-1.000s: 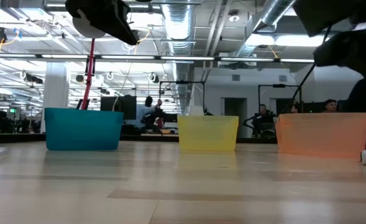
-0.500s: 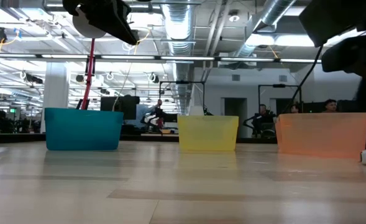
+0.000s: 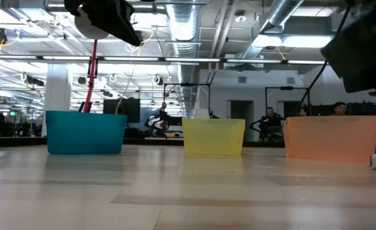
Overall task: Pick and place items into bin
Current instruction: Put the pink charger adapter into the yellow bin
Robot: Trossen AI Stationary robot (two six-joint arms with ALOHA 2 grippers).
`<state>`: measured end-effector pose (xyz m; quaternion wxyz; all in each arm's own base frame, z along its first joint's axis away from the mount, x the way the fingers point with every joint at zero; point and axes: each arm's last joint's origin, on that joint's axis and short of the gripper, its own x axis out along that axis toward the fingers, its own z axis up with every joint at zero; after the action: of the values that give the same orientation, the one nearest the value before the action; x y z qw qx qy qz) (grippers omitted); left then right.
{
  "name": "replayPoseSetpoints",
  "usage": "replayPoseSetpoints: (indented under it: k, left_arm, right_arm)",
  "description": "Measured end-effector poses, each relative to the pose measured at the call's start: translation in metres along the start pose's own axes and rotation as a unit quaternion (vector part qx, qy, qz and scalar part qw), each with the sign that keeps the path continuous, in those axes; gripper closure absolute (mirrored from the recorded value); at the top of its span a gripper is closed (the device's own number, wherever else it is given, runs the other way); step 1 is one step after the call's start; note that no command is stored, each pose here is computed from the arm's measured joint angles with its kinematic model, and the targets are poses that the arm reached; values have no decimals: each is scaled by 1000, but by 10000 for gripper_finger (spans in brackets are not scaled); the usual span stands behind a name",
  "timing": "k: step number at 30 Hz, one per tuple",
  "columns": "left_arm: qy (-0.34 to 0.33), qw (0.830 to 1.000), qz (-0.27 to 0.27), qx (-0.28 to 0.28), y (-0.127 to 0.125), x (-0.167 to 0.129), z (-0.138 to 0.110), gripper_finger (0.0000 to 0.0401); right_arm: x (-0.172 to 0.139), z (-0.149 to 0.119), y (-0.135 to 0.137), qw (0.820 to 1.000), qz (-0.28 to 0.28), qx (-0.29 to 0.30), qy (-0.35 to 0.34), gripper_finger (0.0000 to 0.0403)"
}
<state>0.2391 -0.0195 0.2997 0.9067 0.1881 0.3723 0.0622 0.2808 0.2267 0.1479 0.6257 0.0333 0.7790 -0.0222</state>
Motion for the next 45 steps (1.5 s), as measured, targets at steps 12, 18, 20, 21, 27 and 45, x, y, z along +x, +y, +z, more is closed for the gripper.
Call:
replayPoseSetpoints:
  k: [12, 18, 20, 21, 27, 45]
  left_arm:
    - [0, 1000, 0, 0, 0, 0, 0, 315]
    - [0, 1000, 0, 1, 0, 0, 0, 315]
    - [0, 1000, 0, 1, 0, 0, 0, 315]
    - [0, 1000, 0, 1, 0, 0, 0, 315]
    - [0, 1000, 0, 1, 0, 0, 0, 315]
    - [-1, 1000, 1, 1, 0, 0, 0, 315]
  right_arm:
    - [6, -3, -5, 1000, -8, 3, 12, 153]
    - [6, -3, -5, 1000, -8, -1, 11, 161]
    - [6, -3, -5, 1000, -8, -1, 11, 172]
    - [6, -3, -5, 1000, -8, -1, 11, 179]
    - [5, -4, -6, 1000, -16, 0, 19, 208]
    - [-6, 1, -5, 998, -46, -40, -13, 204]
